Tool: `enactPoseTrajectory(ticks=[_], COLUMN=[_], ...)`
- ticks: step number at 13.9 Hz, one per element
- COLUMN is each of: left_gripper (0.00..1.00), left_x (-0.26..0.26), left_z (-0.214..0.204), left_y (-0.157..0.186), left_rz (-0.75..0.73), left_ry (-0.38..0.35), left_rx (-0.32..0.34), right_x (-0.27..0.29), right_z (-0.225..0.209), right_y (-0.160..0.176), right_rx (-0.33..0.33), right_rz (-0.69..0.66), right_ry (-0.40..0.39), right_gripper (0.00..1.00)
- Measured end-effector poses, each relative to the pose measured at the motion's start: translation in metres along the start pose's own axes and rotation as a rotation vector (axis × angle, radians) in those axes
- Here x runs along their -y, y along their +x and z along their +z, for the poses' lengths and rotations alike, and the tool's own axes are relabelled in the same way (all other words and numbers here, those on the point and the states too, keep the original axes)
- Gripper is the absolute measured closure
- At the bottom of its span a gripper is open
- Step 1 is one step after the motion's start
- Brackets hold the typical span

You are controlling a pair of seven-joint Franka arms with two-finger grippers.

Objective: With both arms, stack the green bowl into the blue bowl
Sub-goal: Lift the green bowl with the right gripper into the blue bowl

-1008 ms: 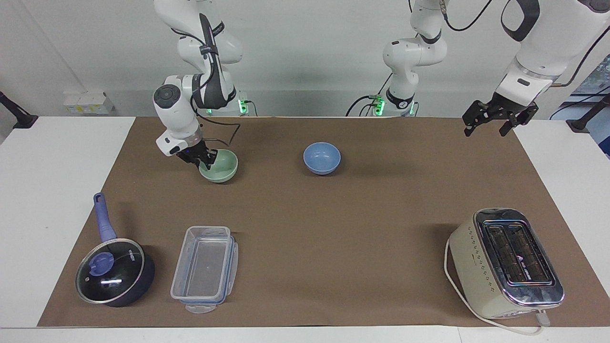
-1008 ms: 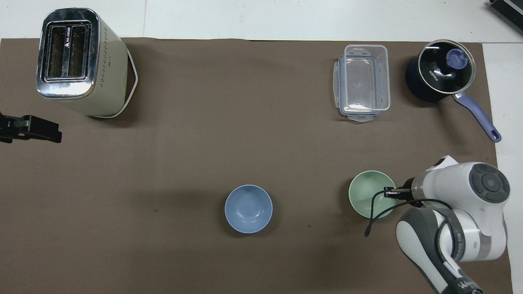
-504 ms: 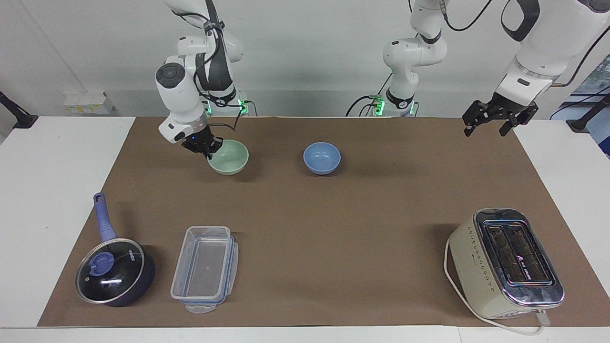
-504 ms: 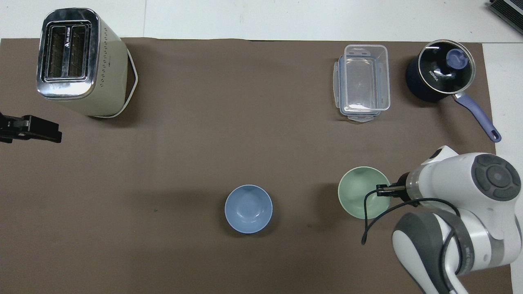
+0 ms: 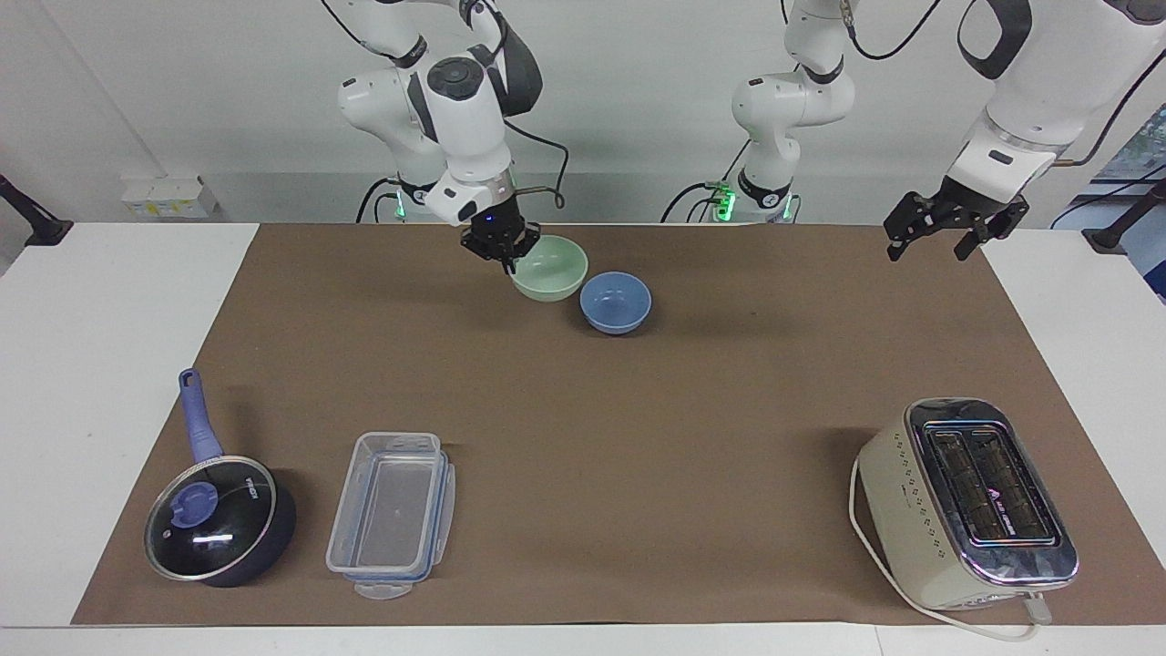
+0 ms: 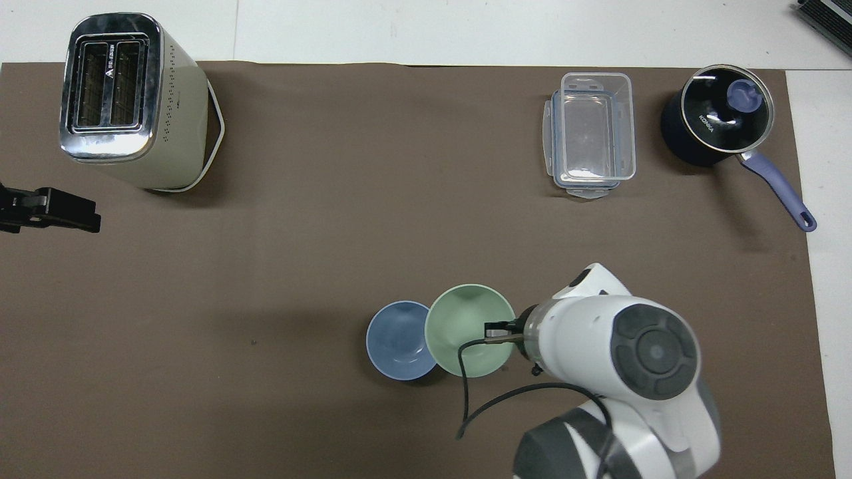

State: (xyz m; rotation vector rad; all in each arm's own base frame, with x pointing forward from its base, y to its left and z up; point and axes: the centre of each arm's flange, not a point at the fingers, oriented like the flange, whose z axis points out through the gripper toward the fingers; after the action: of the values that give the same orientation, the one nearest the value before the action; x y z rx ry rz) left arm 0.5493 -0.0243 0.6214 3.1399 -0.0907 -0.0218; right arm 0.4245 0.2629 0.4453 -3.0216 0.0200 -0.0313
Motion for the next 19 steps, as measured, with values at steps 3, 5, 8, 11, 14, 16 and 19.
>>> enactPoseTrajectory(ticks=[3,5,8,11,14,16,19], left_gripper=[0.0,0.0,0.0,0.0,0.0,0.0,0.0], left_x=[0.0,0.0,0.0,0.0,0.0,0.0,0.0], left_z=[0.0,0.0,0.0,0.0,0.0,0.0,0.0], left_y=[0.0,0.0,0.0,0.0,0.0,0.0,0.0], left_rz=[0.0,0.0,0.0,0.0,0.0,0.0,0.0], left_ry=[0.0,0.0,0.0,0.0,0.0,0.0,0.0], left_rx=[0.0,0.0,0.0,0.0,0.0,0.0,0.0], right_x=[0.05,0.064,0.064,0.067,0.065,0.065,0.065], right_z=[0.028,0.05,0.07,0.082,0.088,0.09,0.091], right_y=[-0.005,-0.003,0.004,0.002,-0.001,-0.003,-0.004], right_rx=[0.004,0.014,0.017,0.026,0.037,0.044,0.048], right_rz=[0.013,0.028,0.037,0.036,0.037,0.039,0.052], right_ry=[0.01,0.007,0.004,-0.002,-0.01,-0.011,-0.009], right_gripper=[0.95,0.95,0.95,0.95,0.95,0.95,0.95])
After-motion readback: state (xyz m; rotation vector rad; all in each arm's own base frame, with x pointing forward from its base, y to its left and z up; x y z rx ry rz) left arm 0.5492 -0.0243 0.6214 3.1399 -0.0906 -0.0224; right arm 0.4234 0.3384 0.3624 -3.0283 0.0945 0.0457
